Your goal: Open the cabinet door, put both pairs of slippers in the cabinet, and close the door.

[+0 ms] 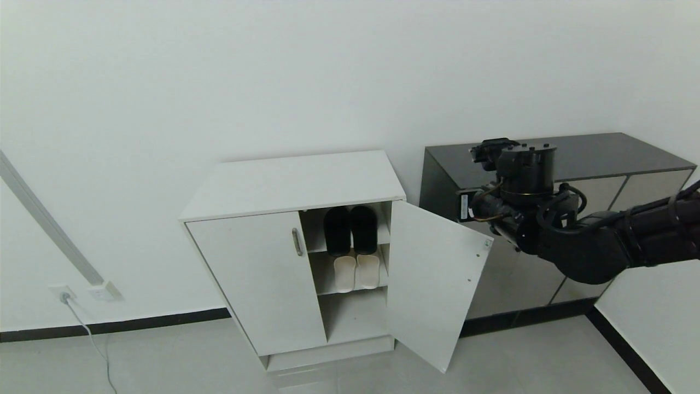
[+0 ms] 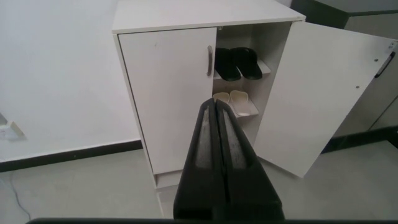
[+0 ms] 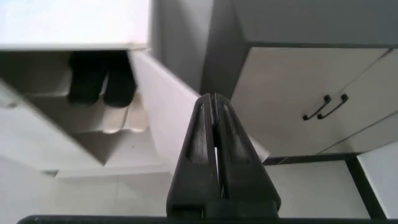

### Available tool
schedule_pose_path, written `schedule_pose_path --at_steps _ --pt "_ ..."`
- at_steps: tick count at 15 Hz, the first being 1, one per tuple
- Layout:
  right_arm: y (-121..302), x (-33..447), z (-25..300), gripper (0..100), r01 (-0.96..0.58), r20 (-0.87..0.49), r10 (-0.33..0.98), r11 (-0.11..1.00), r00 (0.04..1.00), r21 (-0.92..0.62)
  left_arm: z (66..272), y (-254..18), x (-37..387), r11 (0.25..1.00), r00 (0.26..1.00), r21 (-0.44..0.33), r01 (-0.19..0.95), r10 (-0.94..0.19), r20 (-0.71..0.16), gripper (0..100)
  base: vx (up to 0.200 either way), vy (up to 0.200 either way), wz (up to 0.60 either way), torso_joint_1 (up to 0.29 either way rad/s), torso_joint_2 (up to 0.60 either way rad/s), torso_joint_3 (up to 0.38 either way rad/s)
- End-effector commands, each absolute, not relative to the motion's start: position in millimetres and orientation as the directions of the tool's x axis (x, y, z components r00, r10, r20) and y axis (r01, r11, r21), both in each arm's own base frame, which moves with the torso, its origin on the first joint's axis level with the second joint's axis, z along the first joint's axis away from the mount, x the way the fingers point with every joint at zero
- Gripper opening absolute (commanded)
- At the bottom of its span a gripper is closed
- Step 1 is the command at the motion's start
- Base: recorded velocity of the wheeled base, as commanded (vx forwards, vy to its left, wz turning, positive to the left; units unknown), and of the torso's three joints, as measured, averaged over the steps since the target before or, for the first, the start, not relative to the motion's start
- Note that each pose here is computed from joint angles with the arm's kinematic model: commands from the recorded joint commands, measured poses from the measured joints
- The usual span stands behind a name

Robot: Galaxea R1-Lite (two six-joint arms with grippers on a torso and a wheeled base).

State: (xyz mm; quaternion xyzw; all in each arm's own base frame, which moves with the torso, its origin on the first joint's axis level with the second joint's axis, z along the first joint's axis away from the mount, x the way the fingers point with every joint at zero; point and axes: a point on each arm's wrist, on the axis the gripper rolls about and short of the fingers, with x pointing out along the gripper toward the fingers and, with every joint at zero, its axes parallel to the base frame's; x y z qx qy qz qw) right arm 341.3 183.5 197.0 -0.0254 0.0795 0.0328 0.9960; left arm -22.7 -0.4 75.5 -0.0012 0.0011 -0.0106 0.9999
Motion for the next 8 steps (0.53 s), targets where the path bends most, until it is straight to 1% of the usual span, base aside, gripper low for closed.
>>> schedule_pose_path --at_steps 1,8 --pt "176 362 187 0 -0.035 -0.169 0.026 0.998 0.985 -0.049 75 0 -23 1.000 1.000 -0.003 0.021 -0.021 -0.003 0 0.000 0.000 0.00 0.000 0.00 0.000" --pt "171 397 154 0 -0.016 -0.219 0.009 0.999 0.976 -0.032 76 0 -23 1.000 1.000 -0.003 0.021 -0.021 -0.002 0 0.000 0.000 0.00 0.000 0.00 0.000"
